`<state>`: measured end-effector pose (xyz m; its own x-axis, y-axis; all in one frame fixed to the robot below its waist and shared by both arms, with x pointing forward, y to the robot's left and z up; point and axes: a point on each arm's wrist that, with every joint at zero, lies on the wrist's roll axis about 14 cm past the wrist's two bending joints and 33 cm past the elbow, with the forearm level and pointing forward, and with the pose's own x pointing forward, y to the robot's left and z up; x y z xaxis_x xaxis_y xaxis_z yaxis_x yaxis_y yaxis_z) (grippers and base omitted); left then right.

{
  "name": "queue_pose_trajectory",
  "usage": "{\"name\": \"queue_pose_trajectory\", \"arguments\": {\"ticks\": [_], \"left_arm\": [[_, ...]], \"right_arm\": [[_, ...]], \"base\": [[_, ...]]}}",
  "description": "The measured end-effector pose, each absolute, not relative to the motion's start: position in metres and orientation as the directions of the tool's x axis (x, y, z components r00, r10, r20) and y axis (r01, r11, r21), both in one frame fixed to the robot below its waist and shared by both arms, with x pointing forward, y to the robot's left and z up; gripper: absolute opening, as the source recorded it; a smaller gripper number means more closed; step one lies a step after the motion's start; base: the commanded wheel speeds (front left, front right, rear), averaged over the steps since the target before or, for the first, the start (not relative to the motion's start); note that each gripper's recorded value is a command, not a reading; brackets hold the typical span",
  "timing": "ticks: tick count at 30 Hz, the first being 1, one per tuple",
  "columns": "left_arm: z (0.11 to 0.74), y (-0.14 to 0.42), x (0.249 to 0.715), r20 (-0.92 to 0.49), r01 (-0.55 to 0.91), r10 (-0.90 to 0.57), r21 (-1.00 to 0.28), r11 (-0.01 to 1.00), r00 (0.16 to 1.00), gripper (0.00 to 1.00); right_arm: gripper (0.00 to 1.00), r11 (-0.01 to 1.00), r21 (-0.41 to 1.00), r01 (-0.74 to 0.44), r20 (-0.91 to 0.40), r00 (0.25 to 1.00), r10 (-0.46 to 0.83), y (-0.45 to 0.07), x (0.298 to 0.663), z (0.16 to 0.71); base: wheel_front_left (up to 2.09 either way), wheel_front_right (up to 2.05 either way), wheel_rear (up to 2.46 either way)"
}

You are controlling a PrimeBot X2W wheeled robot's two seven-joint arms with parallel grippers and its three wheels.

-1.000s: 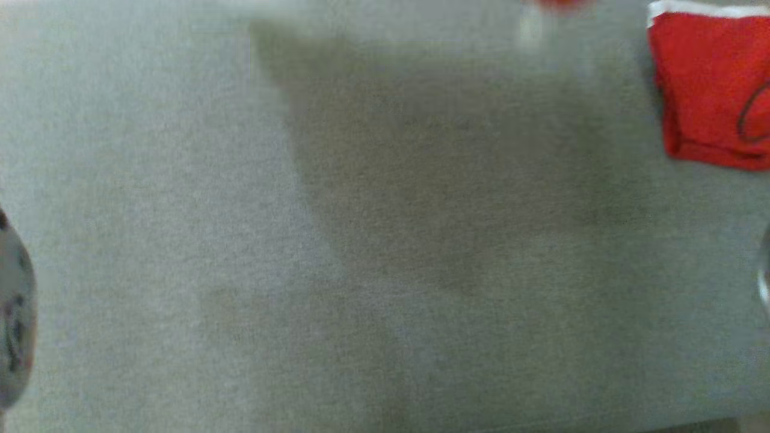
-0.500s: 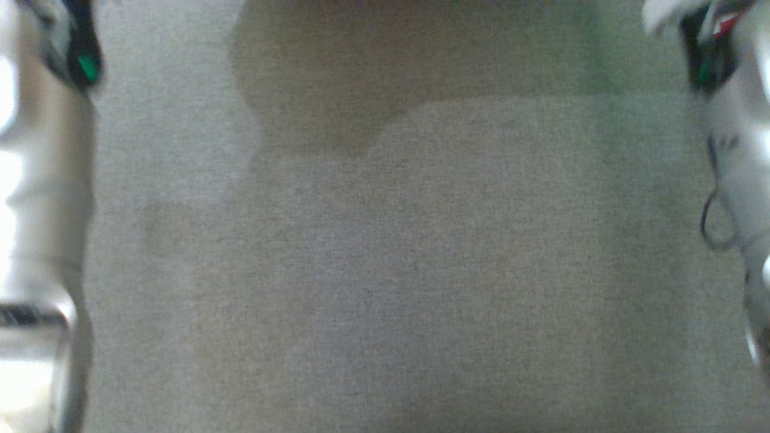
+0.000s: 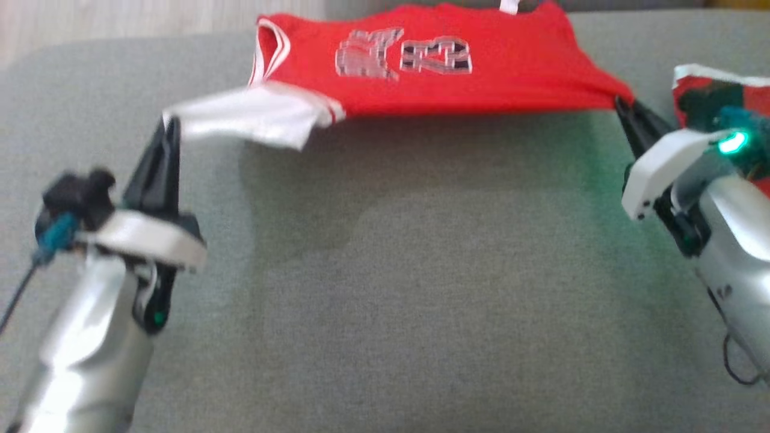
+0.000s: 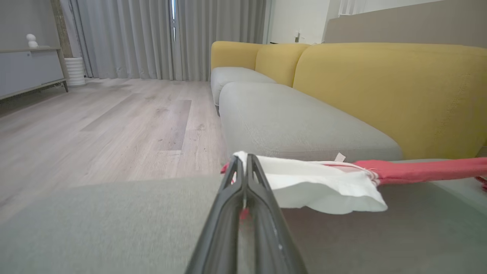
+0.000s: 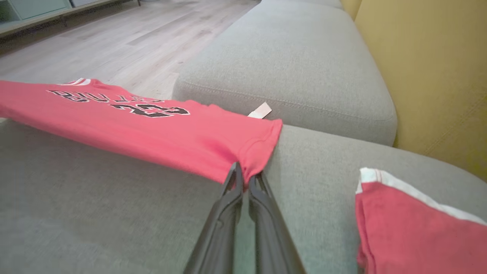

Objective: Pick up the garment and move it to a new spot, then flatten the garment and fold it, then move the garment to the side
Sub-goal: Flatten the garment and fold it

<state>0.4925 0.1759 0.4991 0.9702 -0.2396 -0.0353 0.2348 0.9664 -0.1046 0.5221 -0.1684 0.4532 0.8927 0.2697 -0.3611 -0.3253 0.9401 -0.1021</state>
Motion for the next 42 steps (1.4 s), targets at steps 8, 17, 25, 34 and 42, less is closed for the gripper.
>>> {"name": "queue_pose_trajectory", "arguments": {"ticks": [8, 17, 25, 34, 42], "left_arm": [[0.507, 0.164, 0.43, -0.009, 0.284, -0.287, -0.12, 0.951, 0.958, 0.0], [0.505, 0.155, 0.371, -0.034, 0.289, -0.295, -0.119, 0.95, 0.955, 0.0], [0.504, 0.15, 0.336, -0.065, 0.299, -0.307, -0.113, 0.948, 0.95, 0.0], [0.502, 0.148, 0.326, -0.112, 0.309, -0.32, -0.104, 0.945, 0.941, 0.0], [0.492, 0.152, 0.354, -0.187, 0.326, -0.331, -0.056, 0.944, 0.925, 0.0]], "right_arm": [[0.0, 0.932, -0.074, -0.356, -0.419, 0.859, 0.295, -0.184, 0.477, 0.462], [0.0, 0.926, -0.01, -0.376, -0.461, 0.824, 0.33, -0.186, 0.43, 0.461], [0.0, 0.923, 0.035, -0.384, -0.487, 0.8, 0.352, -0.192, 0.397, 0.457], [0.0, 0.921, 0.067, -0.385, -0.518, 0.775, 0.362, -0.195, 0.38, 0.448], [0.0, 0.923, 0.025, -0.383, -0.546, 0.768, 0.334, -0.198, 0.398, 0.442]], "base": [[0.0, 0.0, 0.0], [0.0, 0.0, 0.0], [0.0, 0.0, 0.0], [0.0, 0.0, 0.0], [0.0, 0.0, 0.0]]}}
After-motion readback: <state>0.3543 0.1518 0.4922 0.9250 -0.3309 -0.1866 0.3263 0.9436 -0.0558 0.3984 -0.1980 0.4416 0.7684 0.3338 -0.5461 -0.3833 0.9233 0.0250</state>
